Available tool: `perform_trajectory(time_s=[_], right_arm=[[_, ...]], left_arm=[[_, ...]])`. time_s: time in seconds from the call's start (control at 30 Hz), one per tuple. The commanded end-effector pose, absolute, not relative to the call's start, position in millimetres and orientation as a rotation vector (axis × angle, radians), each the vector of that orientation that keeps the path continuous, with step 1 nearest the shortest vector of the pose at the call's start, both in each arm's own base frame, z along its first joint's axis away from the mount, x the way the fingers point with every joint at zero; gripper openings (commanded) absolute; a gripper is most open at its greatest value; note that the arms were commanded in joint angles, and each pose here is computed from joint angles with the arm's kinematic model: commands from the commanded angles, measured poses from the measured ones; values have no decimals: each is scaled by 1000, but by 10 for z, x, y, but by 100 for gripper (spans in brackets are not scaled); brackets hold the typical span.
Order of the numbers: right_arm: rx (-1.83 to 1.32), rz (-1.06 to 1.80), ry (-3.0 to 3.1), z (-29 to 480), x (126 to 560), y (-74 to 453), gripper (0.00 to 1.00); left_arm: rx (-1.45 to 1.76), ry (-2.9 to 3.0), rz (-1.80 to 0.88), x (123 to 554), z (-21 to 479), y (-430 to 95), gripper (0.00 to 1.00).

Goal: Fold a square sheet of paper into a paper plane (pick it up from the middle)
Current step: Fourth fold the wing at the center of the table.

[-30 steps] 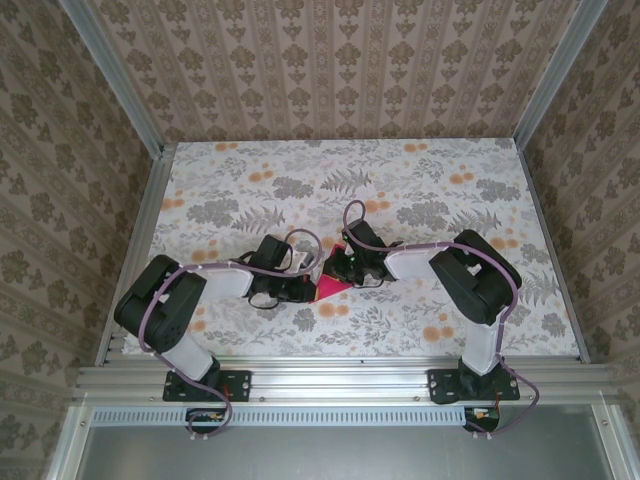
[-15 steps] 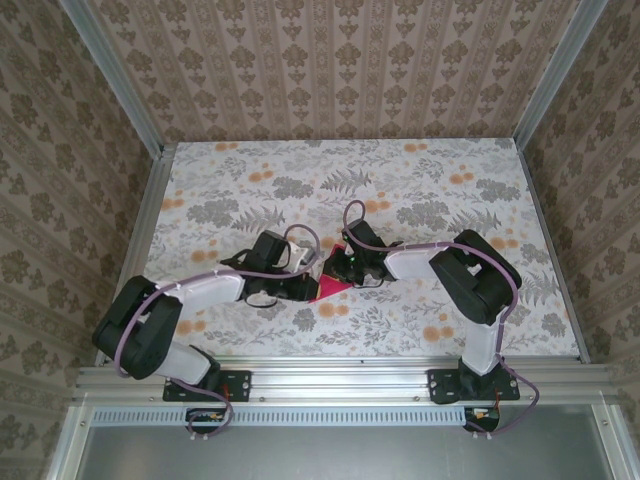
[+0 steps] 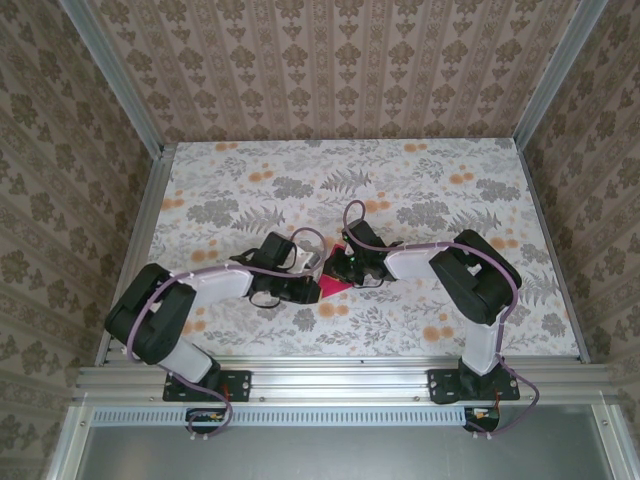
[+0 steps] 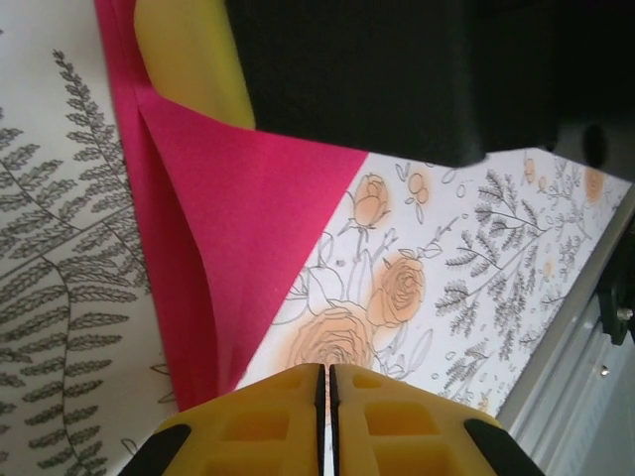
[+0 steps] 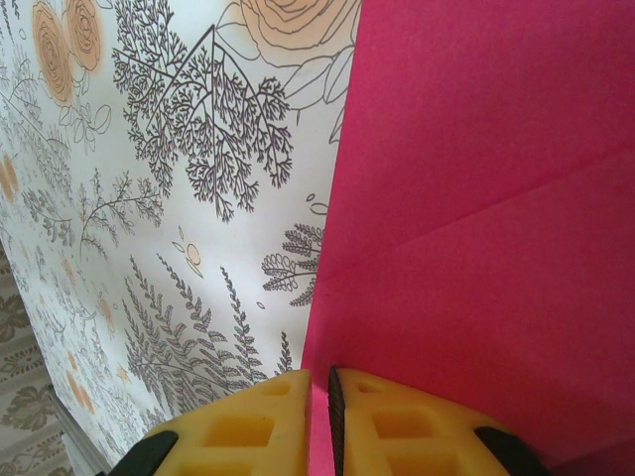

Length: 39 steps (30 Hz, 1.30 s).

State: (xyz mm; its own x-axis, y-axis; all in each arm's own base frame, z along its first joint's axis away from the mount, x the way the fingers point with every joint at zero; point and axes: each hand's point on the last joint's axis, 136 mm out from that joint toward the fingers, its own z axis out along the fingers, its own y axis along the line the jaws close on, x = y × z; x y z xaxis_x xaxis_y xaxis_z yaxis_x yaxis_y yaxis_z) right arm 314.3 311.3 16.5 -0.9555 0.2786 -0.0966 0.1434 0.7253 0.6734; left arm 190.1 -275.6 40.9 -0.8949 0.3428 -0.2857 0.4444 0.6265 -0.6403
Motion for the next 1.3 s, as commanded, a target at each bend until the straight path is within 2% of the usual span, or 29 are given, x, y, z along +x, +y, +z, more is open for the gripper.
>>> perform_trajectory(time_s=[0.0, 0.53, 0.93, 1.1, 1.27], right_arm=[[381, 902, 2841, -130, 3015, 2942, 16], [377, 888, 2859, -176, 2996, 2932, 16], [372, 883, 2864, -185, 3002, 2934, 16], [374, 881, 2869, -190, 2999, 2936, 16], [370, 884, 2865, -176, 3007, 2938, 16]], left_arm=[[699, 2724, -1063, 1926, 354, -2731, 12], [586, 2799, -1042, 1921, 76, -2481, 8], [450, 2951, -952, 1756, -149, -2223, 3], [394, 2966, -950, 1696, -57, -2157, 3], [409, 2882, -963, 1759, 249, -2174, 4]])
